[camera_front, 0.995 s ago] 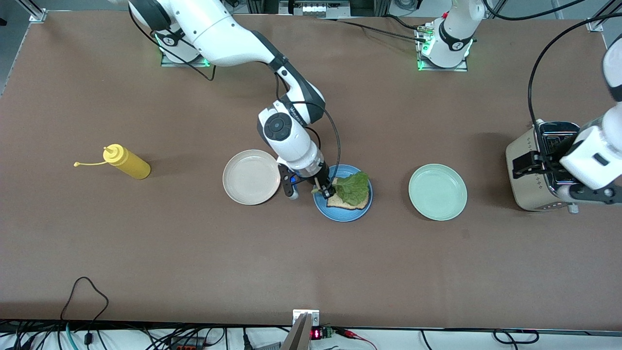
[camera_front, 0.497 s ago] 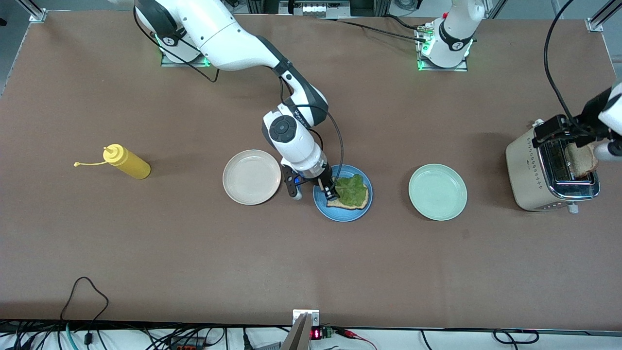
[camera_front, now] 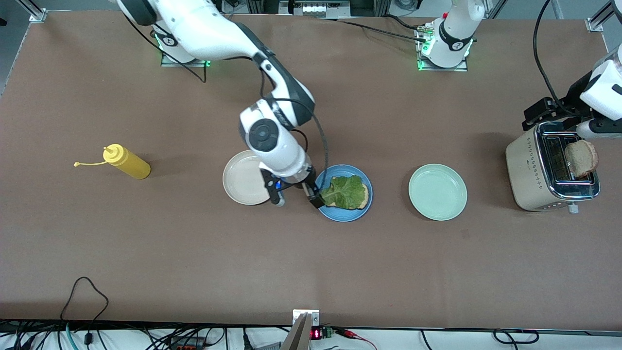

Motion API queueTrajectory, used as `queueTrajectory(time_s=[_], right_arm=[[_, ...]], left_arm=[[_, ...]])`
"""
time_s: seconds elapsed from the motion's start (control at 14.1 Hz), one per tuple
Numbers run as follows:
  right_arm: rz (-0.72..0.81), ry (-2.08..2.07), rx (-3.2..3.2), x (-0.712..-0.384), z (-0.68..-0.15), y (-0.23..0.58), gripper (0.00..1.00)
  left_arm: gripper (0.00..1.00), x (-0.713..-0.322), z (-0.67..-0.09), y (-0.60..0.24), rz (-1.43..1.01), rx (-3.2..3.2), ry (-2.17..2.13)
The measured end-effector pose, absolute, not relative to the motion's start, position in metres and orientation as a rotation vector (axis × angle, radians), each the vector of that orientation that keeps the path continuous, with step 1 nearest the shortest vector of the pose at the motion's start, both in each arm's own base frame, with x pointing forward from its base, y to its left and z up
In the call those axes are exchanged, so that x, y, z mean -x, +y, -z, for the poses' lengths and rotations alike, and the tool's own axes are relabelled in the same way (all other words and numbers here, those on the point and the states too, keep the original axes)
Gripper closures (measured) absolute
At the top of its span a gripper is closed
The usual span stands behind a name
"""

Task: Make sandwich in blue plate with both arms
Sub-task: 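Move the right gripper back toward the yellow bottle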

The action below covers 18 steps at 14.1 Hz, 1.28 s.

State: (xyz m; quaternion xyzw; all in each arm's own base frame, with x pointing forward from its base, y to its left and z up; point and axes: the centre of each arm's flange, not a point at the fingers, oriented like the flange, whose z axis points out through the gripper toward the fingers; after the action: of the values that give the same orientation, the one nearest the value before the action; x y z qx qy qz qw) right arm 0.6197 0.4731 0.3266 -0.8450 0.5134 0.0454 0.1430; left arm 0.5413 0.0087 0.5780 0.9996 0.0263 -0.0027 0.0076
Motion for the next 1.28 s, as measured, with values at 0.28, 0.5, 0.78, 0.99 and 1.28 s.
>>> queueTrajectory(time_s=[0.28,0.5,0.78,0.99,1.28], right_arm=[[-0.110,1.269,2.609,-0.631,-0.403,0.402,0.00],[-0.152,1.023,2.753,-0.624,-0.443,0.303,0.00],[-0.230,0.685,2.872,-0.592,-0.472,0.155,0.00],[-0.229,0.407,2.922,-0.567,-0.477,0.045,0.00],[-0.211,0.153,2.904,-0.536,-0.461,-0.066,0.00]], left_arm=[[0.00,-0.541,-0.577,0.009,0.010,-3.125,0.087],[0.00,-0.541,-0.577,0.009,0.011,-3.125,0.088],[0.00,-0.540,-0.578,0.009,0.009,-3.125,0.089],[0.00,-0.539,-0.580,0.007,0.001,-3.125,0.087],[0.00,-0.538,-0.582,0.004,-0.004,-3.125,0.103]])
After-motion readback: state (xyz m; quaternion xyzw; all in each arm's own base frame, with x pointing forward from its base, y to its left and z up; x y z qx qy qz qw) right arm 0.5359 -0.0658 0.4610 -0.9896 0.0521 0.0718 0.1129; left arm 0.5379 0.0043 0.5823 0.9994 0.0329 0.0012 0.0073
